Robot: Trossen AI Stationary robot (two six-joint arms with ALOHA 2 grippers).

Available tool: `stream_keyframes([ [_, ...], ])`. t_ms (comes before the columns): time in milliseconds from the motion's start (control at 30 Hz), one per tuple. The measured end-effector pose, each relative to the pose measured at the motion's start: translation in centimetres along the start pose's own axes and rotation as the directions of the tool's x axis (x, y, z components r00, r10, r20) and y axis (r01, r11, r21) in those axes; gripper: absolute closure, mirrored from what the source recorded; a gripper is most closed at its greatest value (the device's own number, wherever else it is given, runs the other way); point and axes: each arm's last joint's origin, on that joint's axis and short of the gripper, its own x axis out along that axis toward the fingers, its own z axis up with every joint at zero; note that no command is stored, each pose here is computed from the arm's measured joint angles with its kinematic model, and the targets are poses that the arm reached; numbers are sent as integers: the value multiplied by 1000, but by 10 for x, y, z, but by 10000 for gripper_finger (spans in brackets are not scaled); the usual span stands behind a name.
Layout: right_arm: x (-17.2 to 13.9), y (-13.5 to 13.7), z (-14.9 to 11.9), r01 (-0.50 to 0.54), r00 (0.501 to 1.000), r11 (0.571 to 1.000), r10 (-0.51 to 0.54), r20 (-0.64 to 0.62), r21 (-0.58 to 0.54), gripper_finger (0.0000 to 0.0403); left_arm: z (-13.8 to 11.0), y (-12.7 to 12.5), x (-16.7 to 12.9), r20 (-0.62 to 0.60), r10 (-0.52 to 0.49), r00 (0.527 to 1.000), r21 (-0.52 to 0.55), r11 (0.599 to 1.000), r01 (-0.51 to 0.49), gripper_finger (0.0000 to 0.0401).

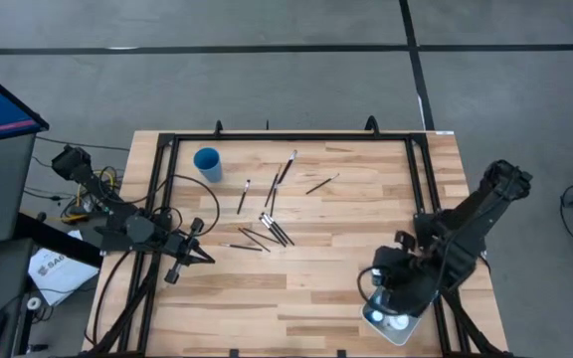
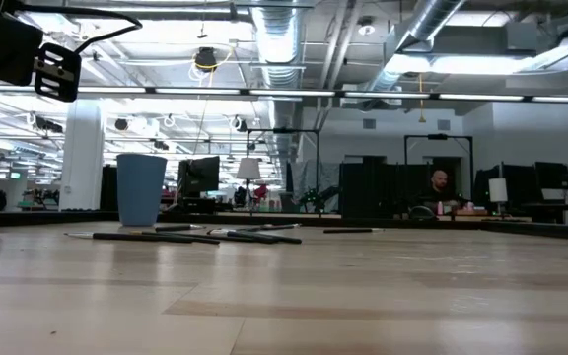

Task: Pick & Place Paint Supplies
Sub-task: Put the small green paint bottle into the white bin

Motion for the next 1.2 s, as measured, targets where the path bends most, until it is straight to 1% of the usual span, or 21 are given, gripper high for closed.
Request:
stream_keyframes([
  [167,-7,5,-14,-10,1000,999,9,16,46,289,0,0,0,0,2,1000,0,1000,-2,399],
  [300,-11,8,-24,1,998,997,-6,61,74,286,0,0,0,0,8,1000,0,1000,-8,399],
  [467,-5,6,-43,42,997,993,-49,61,112,278,0,0,0,0,15,1000,0,1000,-15,399],
  [667,5,5,-59,57,996,984,-67,54,167,284,0,1,0,0,19,1000,0,1000,-19,399],
  [867,4,8,-66,26,997,979,-39,60,203,276,0,1,0,1,19,1000,-1,1000,-19,399],
  [1000,2,12,-70,-7,995,978,-15,101,209,282,0,1,0,2,18,1000,0,1000,-18,399],
  [1200,10,18,-75,26,993,979,-48,104,201,278,0,1,0,2,18,1000,16,1000,-18,399],
])
